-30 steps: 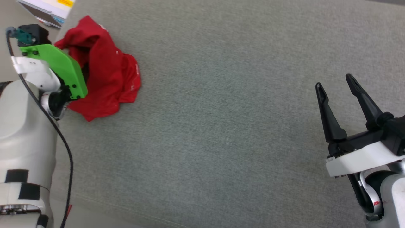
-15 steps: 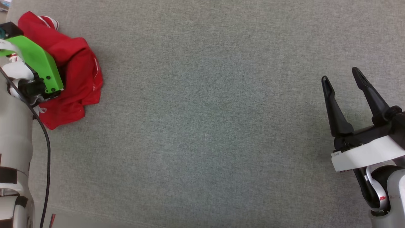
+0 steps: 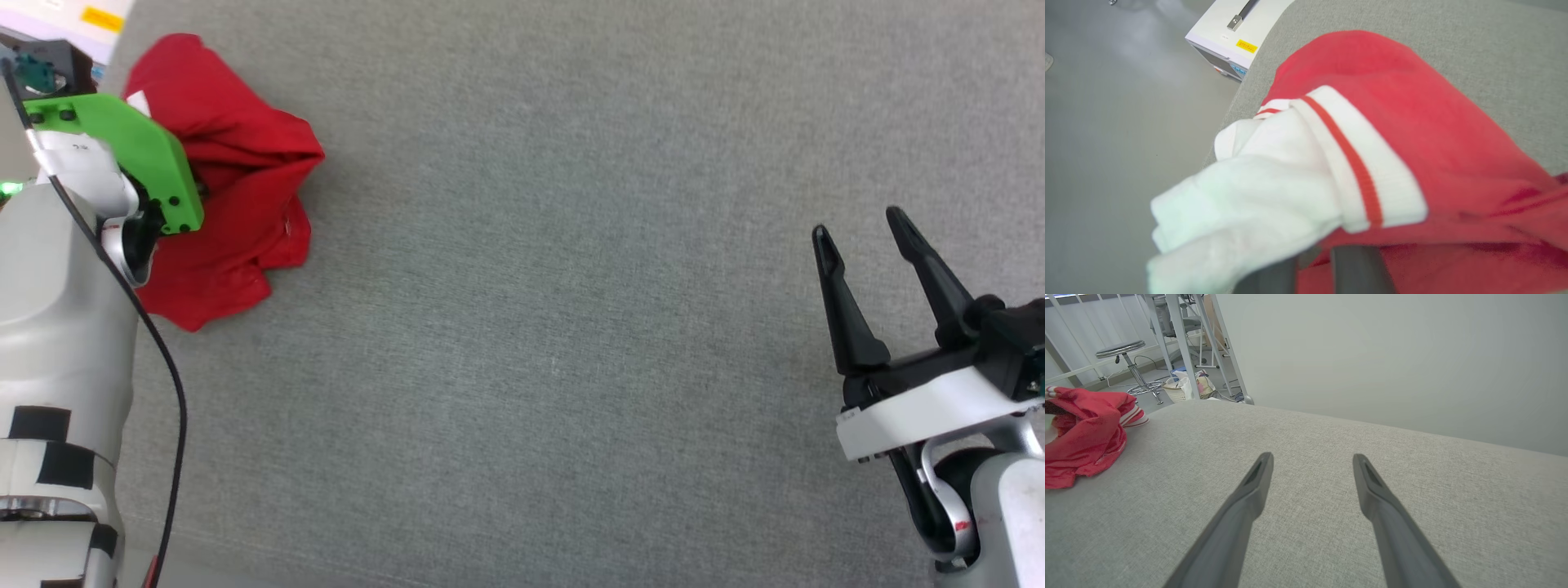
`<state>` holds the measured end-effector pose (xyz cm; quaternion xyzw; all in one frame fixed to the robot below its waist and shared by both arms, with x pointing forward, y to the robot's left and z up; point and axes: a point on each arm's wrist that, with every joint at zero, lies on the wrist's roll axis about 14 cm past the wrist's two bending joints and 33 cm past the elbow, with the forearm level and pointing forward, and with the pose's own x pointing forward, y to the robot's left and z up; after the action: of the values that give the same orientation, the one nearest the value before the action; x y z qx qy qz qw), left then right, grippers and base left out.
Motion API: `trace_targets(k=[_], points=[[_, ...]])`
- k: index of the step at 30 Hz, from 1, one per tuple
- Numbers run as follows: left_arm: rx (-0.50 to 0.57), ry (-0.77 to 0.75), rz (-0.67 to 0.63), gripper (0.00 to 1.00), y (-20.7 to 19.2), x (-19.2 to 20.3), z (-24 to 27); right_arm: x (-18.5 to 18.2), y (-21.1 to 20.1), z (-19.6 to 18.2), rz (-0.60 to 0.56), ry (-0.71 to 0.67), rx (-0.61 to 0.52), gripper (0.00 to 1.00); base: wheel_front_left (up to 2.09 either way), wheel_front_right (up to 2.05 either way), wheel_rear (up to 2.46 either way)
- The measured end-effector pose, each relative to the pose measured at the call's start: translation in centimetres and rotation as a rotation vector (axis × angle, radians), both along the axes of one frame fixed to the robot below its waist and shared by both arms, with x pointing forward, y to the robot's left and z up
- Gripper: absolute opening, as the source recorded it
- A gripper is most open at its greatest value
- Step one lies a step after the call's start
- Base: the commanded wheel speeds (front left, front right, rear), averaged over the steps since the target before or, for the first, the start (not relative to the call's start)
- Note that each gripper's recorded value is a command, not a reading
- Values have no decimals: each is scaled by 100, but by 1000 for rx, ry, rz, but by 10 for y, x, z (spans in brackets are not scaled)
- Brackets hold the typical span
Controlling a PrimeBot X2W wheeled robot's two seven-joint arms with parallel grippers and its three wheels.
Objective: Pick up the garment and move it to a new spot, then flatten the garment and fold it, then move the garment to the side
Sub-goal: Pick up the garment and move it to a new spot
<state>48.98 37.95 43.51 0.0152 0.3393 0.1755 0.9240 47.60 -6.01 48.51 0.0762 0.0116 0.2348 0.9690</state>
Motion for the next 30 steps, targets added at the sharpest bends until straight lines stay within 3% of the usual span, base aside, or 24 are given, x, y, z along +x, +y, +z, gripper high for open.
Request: trace_targets(k=[7,15,20,30], points=[[113,-251,-125,0,-21,8,73,-20,2,25,-16,-52,-13,100,0,0,0],[100,-429,-284,0,-81,5,118,-42,-7,59,-54,-129,-34,100,0,0,0],[28,-473,-426,0,-142,4,115,-54,-42,73,-154,-158,-60,100,0,0,0],[-168,-444,-786,0,-305,-22,69,-86,-125,88,-403,-174,-110,100,0,0,0]])
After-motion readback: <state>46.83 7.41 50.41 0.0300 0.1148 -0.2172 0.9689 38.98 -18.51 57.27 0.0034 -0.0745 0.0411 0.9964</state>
